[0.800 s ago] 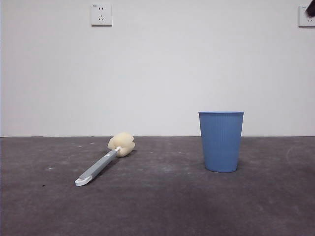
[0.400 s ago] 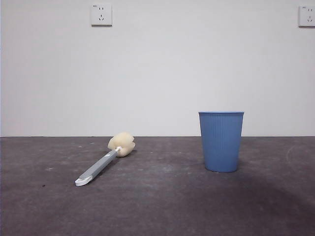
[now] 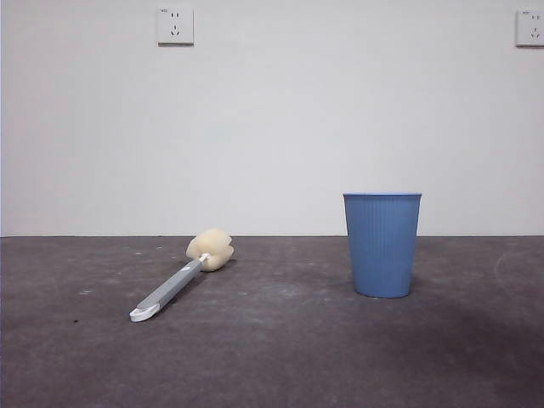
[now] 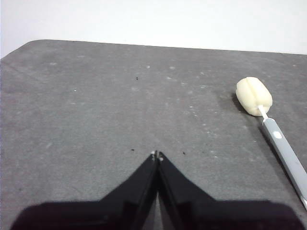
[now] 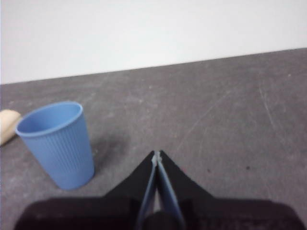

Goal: Pick up the cup brush,pick up the cup,insert the brush into the cup,clean the cup,put the cup brush back,put the cup back to the fixed position on the table

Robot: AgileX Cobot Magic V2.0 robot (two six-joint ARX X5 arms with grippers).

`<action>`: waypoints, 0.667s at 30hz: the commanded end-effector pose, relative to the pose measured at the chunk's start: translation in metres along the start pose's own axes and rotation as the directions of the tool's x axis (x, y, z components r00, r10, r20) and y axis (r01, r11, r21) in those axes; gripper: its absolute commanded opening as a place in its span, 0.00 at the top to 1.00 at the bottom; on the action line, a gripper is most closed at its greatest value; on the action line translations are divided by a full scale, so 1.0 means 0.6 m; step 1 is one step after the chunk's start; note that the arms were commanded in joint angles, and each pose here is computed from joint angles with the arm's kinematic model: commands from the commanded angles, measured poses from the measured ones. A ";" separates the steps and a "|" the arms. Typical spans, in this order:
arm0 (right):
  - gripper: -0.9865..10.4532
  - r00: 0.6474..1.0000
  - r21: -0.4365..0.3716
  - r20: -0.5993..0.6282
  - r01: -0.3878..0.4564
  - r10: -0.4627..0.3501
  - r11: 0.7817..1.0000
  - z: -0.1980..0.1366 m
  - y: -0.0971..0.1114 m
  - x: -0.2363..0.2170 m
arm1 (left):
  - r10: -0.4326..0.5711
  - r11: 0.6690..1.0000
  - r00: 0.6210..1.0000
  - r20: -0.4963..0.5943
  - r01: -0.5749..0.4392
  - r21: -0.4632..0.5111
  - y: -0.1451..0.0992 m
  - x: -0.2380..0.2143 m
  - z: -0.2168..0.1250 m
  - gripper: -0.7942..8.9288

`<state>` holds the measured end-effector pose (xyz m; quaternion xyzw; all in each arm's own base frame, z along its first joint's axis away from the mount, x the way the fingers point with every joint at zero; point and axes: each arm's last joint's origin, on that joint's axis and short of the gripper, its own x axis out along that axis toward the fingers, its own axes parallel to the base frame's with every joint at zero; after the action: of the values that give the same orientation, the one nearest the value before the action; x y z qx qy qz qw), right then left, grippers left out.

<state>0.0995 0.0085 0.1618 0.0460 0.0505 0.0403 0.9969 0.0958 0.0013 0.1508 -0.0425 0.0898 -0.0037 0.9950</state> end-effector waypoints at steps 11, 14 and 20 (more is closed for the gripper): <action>0.91 0.996 0.016 -0.083 -0.042 0.043 0.999 -0.024 0.000 -0.004 | -0.004 1.000 1.000 -0.007 0.004 -0.007 0.001 0.002 -0.006 0.92; 0.91 0.996 0.018 -0.083 -0.039 0.041 0.999 -0.023 0.000 -0.004 | -0.003 1.000 1.000 -0.007 0.003 -0.007 0.001 0.002 -0.006 0.92; 0.91 0.996 0.018 -0.084 -0.037 0.038 0.999 -0.023 0.000 -0.004 | -0.004 1.000 1.000 -0.007 0.004 -0.007 0.001 0.002 -0.006 0.92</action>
<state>0.0952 0.0094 0.1521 0.0486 0.0834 0.0605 0.9935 0.0958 0.0013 0.1508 -0.0425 0.0898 -0.0038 0.9950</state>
